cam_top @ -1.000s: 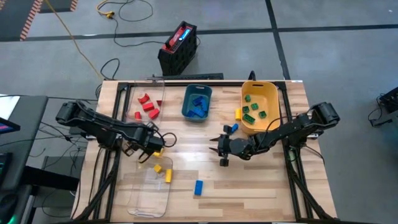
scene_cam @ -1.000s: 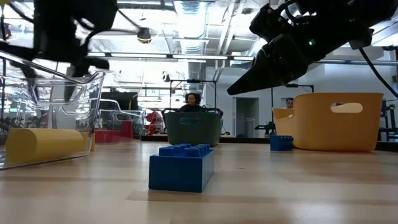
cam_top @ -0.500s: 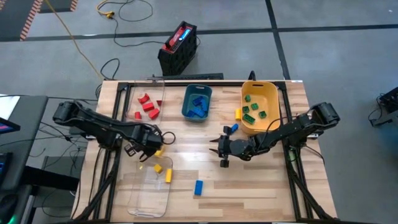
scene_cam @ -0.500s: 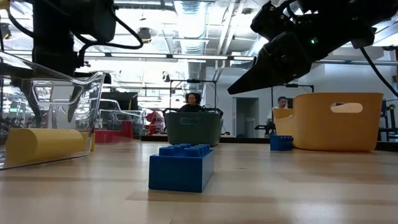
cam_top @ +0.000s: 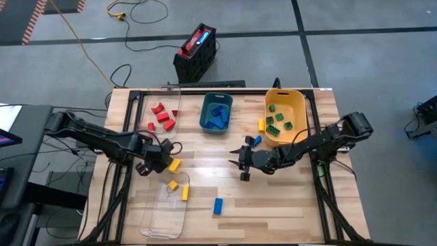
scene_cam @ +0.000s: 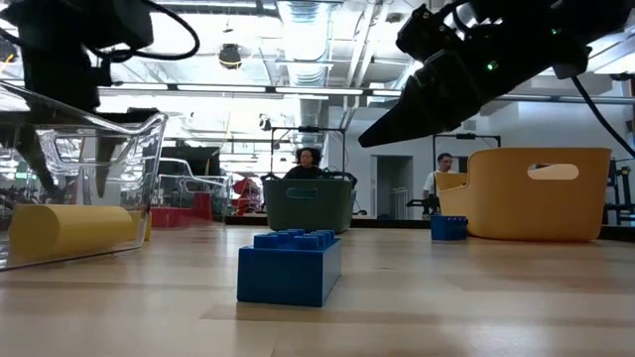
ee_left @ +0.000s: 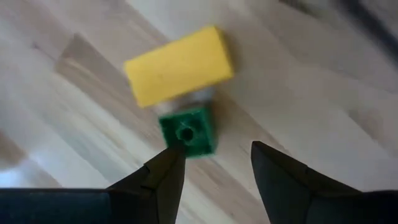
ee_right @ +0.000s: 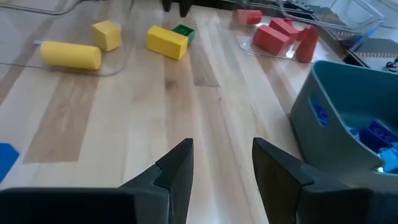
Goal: Sort blocks
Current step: Put the green game piece into the yellow bin
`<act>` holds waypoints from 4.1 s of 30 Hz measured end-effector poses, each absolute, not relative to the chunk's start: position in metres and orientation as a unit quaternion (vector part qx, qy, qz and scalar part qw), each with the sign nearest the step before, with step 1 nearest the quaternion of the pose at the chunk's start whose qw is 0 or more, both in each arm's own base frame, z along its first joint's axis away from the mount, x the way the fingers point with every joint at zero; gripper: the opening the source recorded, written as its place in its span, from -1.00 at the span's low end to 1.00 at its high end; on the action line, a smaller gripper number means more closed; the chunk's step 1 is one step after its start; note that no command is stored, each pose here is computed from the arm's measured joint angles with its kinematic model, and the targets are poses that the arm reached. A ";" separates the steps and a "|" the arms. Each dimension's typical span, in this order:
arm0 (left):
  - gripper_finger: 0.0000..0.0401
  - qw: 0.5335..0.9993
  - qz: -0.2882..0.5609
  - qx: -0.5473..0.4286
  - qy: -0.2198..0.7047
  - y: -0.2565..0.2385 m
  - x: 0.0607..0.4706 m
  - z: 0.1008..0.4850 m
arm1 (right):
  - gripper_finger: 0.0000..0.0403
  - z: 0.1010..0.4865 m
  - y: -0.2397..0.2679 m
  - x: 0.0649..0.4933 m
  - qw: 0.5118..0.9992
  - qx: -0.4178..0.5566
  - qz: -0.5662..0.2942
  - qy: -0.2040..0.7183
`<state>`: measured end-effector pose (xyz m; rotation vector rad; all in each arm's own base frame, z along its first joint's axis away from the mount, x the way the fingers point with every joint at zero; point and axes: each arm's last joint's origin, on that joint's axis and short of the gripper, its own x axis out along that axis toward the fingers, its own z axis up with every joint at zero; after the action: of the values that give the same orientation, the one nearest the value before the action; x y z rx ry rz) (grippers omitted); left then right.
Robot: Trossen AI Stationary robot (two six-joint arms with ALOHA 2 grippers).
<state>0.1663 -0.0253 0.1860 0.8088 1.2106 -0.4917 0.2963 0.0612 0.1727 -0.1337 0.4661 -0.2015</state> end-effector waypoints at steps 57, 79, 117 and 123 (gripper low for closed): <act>-0.34 0.764 -0.181 0.247 0.568 0.002 0.186 0.149 | -0.14 0.174 0.062 0.297 0.968 -0.066 -0.097 0.222; -0.31 0.882 -0.007 0.262 0.392 0.009 0.218 0.234 | -0.14 0.170 0.067 0.292 0.944 -0.194 -0.074 0.255; -0.30 0.979 -0.146 -0.103 0.098 -0.005 0.329 0.210 | 0.08 0.219 0.095 0.315 0.815 -0.553 0.022 0.174; -0.30 0.982 -0.146 -0.088 0.078 -0.008 0.332 0.218 | 0.05 0.223 0.093 0.317 0.820 -0.549 0.010 0.162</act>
<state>0.3320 -0.0078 0.2179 -0.1764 0.1573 -0.2936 0.3170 0.0926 0.2230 -1.1693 0.3441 0.0207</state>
